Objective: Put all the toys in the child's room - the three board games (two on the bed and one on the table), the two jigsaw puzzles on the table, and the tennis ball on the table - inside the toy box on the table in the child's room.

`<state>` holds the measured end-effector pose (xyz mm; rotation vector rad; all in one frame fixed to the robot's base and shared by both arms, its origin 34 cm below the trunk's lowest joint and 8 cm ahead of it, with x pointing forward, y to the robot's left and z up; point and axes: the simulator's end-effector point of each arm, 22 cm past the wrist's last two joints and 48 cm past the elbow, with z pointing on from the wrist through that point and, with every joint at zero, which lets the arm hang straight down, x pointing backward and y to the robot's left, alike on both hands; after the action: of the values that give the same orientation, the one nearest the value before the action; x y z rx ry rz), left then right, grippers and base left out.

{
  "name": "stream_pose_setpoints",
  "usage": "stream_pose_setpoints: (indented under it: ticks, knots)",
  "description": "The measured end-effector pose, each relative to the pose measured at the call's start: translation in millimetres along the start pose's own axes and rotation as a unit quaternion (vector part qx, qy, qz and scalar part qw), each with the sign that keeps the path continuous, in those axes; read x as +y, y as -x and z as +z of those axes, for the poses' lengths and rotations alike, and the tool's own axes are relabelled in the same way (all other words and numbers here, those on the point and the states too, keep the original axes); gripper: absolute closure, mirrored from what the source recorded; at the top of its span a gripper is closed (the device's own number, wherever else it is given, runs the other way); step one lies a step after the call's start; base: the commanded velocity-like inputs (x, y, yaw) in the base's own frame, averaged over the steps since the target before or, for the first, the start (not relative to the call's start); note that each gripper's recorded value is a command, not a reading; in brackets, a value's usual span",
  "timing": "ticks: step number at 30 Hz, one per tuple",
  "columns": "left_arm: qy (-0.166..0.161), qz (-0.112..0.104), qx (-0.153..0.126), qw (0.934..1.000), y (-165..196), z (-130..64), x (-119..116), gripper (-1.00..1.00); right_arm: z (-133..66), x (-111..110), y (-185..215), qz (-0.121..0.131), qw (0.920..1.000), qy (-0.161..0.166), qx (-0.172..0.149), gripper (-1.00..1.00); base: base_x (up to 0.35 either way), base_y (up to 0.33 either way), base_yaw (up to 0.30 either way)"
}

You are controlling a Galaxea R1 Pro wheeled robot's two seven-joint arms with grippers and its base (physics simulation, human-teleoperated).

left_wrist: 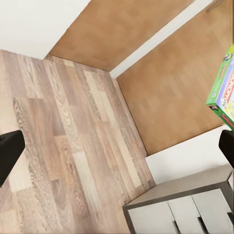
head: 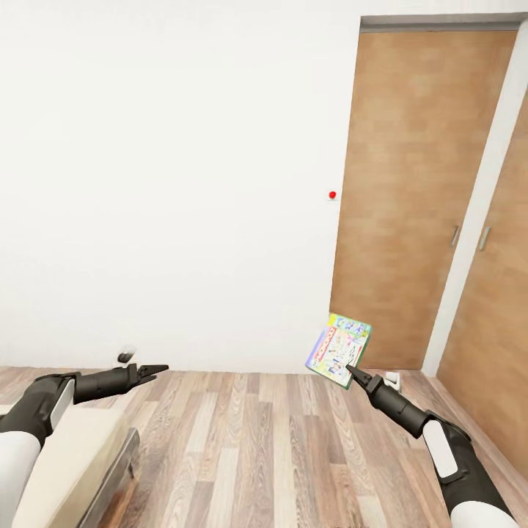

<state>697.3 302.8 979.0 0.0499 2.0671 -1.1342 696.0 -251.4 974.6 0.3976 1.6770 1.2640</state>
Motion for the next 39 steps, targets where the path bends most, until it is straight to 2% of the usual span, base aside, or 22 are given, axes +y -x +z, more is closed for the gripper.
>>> stream_pose_setpoints:
  ticks: [39]
  knots:
    - [-0.002, 0.003, -0.003, 1.0, 3.1, -3.2, -3.7, -1.0, 1.6, 5.6, -0.6, -0.002, 1.0, 0.004, -0.001, 1.0, -0.009, 0.057, -0.28]
